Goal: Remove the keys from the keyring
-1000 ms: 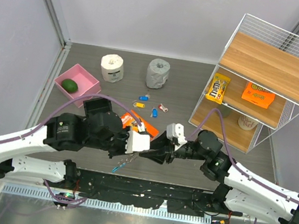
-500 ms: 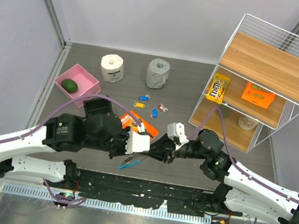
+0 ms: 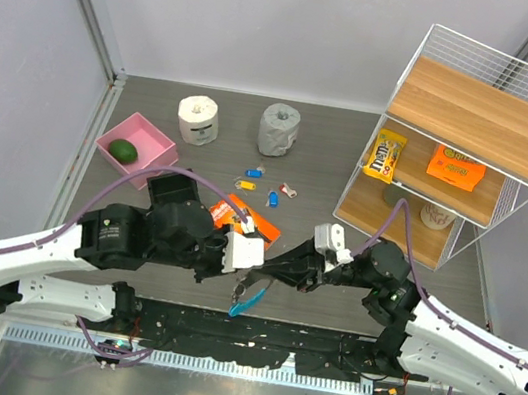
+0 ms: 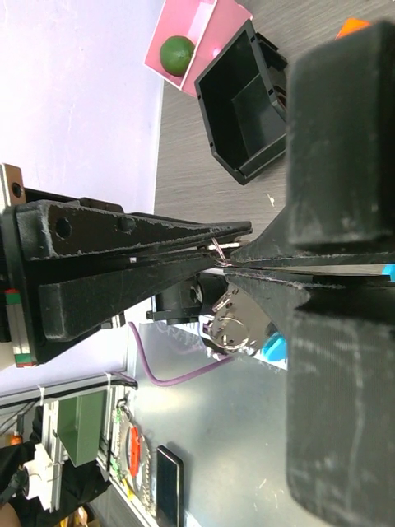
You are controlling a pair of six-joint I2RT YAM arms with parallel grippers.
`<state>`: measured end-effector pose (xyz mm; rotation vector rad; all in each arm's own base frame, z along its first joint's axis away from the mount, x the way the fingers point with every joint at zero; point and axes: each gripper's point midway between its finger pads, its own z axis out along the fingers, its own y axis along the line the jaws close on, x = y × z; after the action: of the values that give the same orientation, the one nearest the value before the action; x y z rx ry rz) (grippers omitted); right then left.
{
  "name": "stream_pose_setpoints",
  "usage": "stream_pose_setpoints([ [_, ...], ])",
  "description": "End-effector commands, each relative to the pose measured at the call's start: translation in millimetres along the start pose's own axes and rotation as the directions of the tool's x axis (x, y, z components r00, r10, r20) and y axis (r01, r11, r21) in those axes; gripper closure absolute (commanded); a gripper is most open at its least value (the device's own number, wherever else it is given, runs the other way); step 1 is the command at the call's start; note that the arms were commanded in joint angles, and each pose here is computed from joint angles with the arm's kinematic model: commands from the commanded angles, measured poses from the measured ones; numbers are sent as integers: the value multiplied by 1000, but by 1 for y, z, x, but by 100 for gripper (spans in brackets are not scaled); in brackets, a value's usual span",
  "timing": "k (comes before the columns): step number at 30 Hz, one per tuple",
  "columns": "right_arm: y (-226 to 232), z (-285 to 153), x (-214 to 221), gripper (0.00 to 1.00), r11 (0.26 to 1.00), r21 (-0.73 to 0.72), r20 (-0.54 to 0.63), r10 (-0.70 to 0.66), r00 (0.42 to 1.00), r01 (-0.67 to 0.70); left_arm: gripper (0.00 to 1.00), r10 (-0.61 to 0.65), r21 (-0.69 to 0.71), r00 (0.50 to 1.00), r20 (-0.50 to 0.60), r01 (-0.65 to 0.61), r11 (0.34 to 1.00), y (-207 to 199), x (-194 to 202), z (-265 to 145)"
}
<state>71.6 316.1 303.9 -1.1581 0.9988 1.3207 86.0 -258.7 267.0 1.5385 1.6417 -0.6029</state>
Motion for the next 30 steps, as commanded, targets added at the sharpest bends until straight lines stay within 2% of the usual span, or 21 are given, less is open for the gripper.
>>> stream_pose_setpoints([
  [1, -1, -2, -35, 95, 997, 36, 114, -70, 991, 66, 100, -19, 12, 999, 44, 18, 1000, -3, -9, 1],
  [13, -10, -8, -45, 95, 991, 115, 181, -90, 979, 70, 100, -26, 42, 999, 29, 25, 999, -8, -8, 7],
  [21, -17, -11, -31, 95, 985, 156, 130, -94, 987, 73, 100, -26, -82, 998, 56, 31, 996, 14, -14, -6],
  [30, -23, -16, -20, 95, 977, 198, 83, -100, 992, 82, 100, -23, -131, 996, 91, 35, 991, 23, -22, -21],
])
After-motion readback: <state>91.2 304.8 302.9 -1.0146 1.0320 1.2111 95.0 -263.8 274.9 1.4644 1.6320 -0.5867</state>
